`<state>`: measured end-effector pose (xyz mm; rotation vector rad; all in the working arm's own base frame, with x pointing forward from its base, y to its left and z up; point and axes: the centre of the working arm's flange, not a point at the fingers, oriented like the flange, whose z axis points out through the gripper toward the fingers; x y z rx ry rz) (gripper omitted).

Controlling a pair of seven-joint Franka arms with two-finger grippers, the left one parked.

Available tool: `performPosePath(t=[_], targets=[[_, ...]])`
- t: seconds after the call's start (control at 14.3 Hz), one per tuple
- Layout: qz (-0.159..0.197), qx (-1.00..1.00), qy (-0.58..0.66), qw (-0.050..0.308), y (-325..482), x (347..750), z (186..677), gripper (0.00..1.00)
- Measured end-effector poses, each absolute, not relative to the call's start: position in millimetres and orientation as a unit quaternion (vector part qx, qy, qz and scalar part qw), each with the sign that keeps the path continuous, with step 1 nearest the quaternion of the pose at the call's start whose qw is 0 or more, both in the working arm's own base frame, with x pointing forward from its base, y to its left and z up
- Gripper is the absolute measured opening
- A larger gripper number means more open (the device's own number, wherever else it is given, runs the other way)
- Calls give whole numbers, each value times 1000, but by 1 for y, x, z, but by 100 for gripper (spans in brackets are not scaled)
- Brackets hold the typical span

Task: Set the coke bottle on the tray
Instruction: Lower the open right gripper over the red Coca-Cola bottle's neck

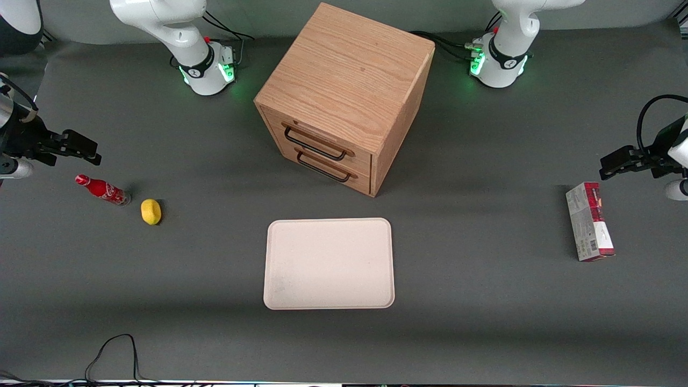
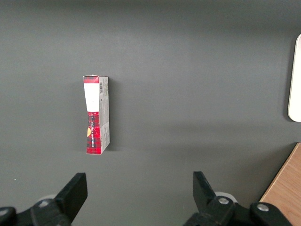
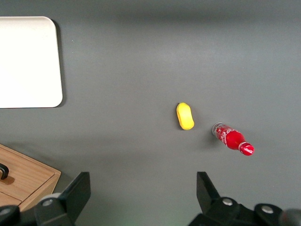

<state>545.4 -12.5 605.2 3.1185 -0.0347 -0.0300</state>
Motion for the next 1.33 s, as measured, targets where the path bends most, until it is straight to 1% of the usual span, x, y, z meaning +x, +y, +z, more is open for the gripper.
performPosePath(t=[0.28,0.42,0.56,0.7,0.98,1.19,1.33], targets=[[-11,1000,-20,11,-13,545,604,100],[-28,999,-27,11,-17,542,594,100],[-50,997,-50,9,-44,536,573,100],[-56,996,-64,3,-96,529,544,100],[-21,998,-58,-2,-187,505,467,100],[9,999,-45,5,-217,481,410,100],[22,999,-41,10,-226,468,384,100]])
